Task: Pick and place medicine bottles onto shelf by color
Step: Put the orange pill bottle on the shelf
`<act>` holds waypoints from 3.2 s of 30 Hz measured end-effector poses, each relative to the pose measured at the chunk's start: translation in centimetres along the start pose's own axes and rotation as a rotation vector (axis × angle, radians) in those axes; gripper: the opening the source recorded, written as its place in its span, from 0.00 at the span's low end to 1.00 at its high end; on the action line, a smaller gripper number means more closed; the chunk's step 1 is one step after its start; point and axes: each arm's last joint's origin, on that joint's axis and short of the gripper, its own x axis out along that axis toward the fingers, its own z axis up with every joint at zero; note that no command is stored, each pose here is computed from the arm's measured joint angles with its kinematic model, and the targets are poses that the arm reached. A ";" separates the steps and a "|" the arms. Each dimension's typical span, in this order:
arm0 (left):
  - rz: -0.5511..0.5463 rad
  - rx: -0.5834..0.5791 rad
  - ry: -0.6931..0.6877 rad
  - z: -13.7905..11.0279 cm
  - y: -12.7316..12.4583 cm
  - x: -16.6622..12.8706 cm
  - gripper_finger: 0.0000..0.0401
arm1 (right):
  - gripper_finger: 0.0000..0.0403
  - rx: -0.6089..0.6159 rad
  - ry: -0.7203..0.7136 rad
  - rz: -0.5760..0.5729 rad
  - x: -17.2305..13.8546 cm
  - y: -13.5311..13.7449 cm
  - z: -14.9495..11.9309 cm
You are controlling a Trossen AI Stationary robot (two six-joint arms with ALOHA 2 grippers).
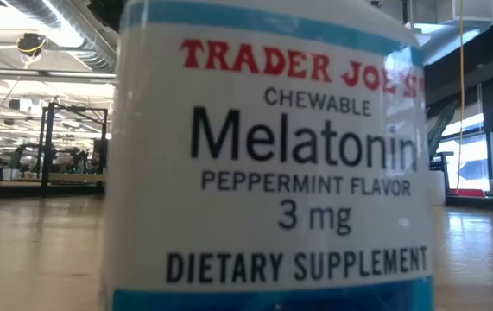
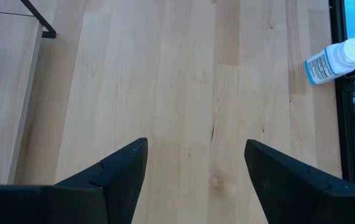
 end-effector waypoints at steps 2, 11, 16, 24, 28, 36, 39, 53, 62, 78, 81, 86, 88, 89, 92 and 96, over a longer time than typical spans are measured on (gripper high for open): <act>0.000 0.000 0.000 0.0 0.0 0.0 0.66 | 0.87 -0.007 0.033 -0.027 0.7 0.0 -0.3; 0.000 0.000 0.000 0.0 0.0 0.0 0.66 | 0.87 0.002 0.066 -0.159 3.3 -0.4 -0.6; 0.000 0.000 0.000 0.0 0.0 0.0 0.66 | 0.87 -0.006 0.081 -0.199 4.2 -0.6 -1.0; 0.000 0.000 0.000 0.0 0.0 0.0 0.66 | 0.87 -0.016 0.079 -0.243 5.4 -0.9 -1.4; 0.000 0.000 0.000 0.0 0.0 0.0 0.66 | 0.86 -0.015 0.077 -0.267 6.2 -0.9 -1.3; 0.000 0.000 0.000 0.0 0.0 0.0 0.66 | 0.78 -0.015 0.066 -0.288 6.9 -1.0 -1.2; 0.000 0.000 0.000 0.0 0.0 0.0 0.66 | 0.77 -0.014 0.054 -0.288 6.9 -1.0 -1.2; 0.000 0.000 0.000 0.0 0.0 0.0 0.66 | 0.77 -0.016 0.034 -0.283 6.9 -1.0 -1.1; 0.000 0.000 0.000 0.0 0.0 0.0 0.66 | 0.77 -0.021 0.024 -0.281 6.9 -1.0 -1.1; 0.000 0.000 0.000 0.0 0.0 0.0 0.66 | 0.62 -0.023 0.010 -0.278 6.9 -1.0 -1.0; 0.000 0.001 0.000 0.0 0.0 0.0 0.66 | 0.52 -0.023 0.010 -0.277 6.9 -1.0 -1.0; -0.016 -0.004 -0.043 0.4 -0.1 0.0 0.66 | 0.50 -0.012 0.010 -0.275 6.9 -0.9 -0.8; -0.043 -0.006 -0.079 0.8 -0.3 0.0 0.66 | 0.51 -0.003 0.008 -0.272 6.8 -0.8 -0.5; -0.064 -0.007 -0.096 1.0 -0.4 0.0 0.66 | 0.52 0.003 0.007 -0.271 6.8 -0.8 -0.3; -0.132 0.020 -0.132 1.4 -0.7 -0.1 0.66 | 0.55 0.018 0.002 -0.266 6.6 -0.7 0.2; -0.186 0.073 -0.162 1.7 -0.9 -0.2 0.66 | 0.53 0.030 -0.014 -0.260 6.5 -0.6 0.9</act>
